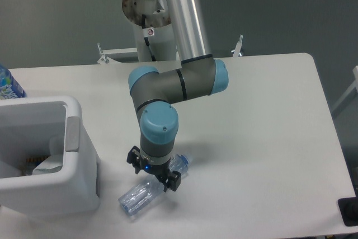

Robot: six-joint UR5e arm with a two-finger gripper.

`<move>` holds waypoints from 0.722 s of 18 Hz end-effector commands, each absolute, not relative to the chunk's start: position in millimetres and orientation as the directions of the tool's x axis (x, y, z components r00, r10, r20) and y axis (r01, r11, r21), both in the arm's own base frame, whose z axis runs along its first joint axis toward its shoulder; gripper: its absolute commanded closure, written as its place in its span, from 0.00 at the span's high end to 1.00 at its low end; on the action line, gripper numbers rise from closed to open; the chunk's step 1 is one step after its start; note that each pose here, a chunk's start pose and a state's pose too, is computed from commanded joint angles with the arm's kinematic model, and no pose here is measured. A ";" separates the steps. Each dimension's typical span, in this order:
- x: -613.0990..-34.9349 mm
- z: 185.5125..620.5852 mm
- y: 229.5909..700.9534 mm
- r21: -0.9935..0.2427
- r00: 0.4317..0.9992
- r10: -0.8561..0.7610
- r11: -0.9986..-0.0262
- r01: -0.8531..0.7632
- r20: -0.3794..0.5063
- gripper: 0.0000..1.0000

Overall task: Place the trash in the trash can
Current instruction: 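Close the gripper around the middle of the water bottle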

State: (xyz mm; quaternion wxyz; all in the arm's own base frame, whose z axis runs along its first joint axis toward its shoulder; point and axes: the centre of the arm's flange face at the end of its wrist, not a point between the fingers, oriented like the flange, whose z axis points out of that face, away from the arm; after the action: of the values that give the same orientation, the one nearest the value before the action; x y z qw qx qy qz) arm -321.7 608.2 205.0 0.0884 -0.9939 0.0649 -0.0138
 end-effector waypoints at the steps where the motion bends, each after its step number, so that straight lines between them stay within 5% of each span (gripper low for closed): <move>1: -322.5 201.2 609.1 -0.175 0.991 -0.131 -0.977 -0.126 0.019 1.00; 13: -322.9 181.0 622.5 -0.140 0.990 -0.140 -0.981 -0.137 0.011 1.00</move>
State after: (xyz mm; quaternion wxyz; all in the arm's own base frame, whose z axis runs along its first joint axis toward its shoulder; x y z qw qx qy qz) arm -322.9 622.5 181.0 0.0696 -0.9951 0.0697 -0.0104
